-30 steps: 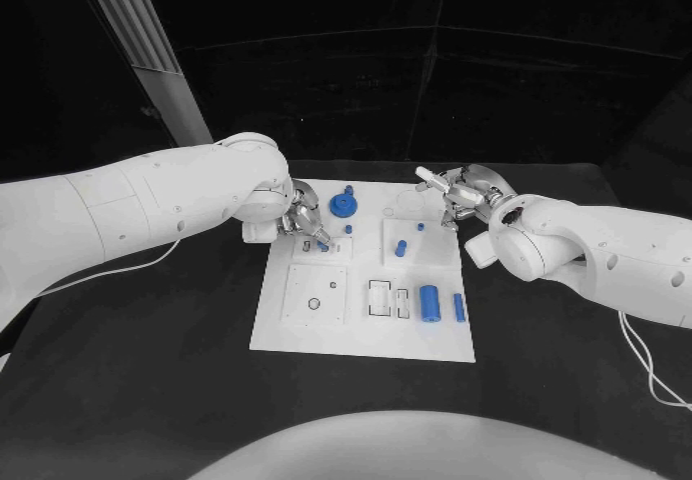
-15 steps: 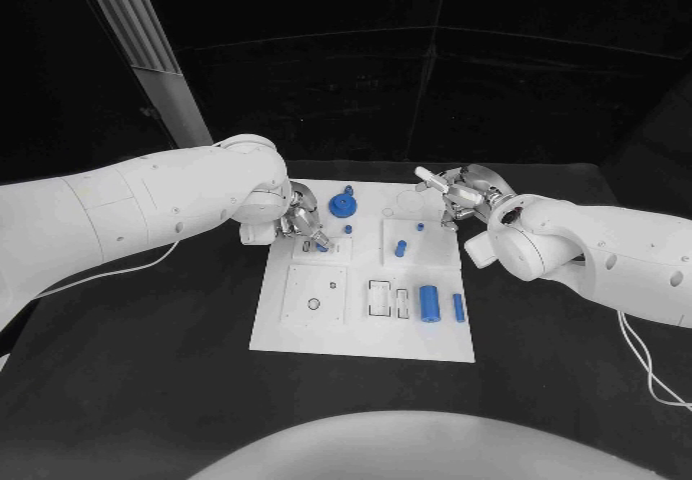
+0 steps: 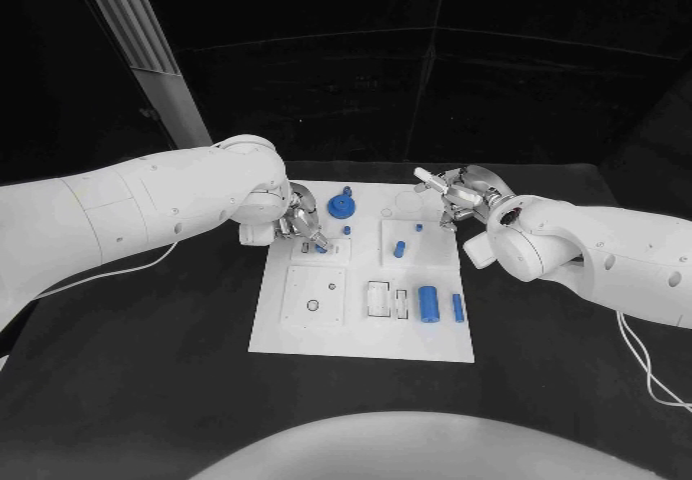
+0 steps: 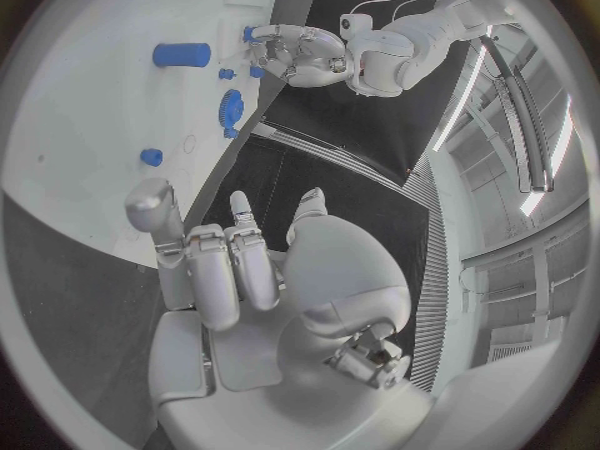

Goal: Assemble the parts on the task board

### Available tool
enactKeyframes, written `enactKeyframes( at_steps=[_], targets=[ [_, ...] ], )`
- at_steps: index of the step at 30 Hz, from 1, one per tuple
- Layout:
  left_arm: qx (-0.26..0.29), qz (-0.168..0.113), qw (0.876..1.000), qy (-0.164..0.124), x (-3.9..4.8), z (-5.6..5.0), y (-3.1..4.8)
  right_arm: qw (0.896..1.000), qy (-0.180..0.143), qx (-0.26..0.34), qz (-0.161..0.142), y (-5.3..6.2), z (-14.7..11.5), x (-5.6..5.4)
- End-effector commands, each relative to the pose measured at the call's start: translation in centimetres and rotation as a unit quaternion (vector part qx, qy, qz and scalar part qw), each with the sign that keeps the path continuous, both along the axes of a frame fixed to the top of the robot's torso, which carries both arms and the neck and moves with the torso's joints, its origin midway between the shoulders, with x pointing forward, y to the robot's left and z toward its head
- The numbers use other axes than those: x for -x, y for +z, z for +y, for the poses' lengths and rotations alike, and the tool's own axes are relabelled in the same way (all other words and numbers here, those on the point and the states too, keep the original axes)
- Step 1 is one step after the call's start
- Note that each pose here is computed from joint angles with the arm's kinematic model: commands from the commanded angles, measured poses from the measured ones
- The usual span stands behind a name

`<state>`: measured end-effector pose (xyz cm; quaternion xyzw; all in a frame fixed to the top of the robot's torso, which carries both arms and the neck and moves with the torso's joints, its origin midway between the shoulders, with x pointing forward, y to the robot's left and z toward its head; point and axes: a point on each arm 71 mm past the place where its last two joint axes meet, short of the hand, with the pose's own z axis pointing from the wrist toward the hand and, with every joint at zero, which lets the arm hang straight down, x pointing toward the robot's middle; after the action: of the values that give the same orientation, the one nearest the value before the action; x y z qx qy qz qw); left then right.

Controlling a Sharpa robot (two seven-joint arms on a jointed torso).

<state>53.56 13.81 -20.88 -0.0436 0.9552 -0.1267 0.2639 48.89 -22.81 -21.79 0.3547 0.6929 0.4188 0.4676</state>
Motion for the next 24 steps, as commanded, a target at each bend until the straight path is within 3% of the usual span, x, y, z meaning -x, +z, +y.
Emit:
enactKeyframes(
  at_steps=[1,16,24],
  targets=[
    [-0.007,0.005,1.000,-0.005,0.04,0.04,-0.10,1.000,-0.001,0.000,-0.004,0.14,0.02,-0.02],
    [-0.020,0.004,1.000,0.007,0.06,0.04,-0.39,1.000,0.001,0.000,-0.004,0.15,0.07,0.04],
    [-0.014,-0.009,1.000,0.023,0.09,0.33,-0.35,1.000,0.001,0.000,-0.004,0.15,0.05,0.06]
  ],
)
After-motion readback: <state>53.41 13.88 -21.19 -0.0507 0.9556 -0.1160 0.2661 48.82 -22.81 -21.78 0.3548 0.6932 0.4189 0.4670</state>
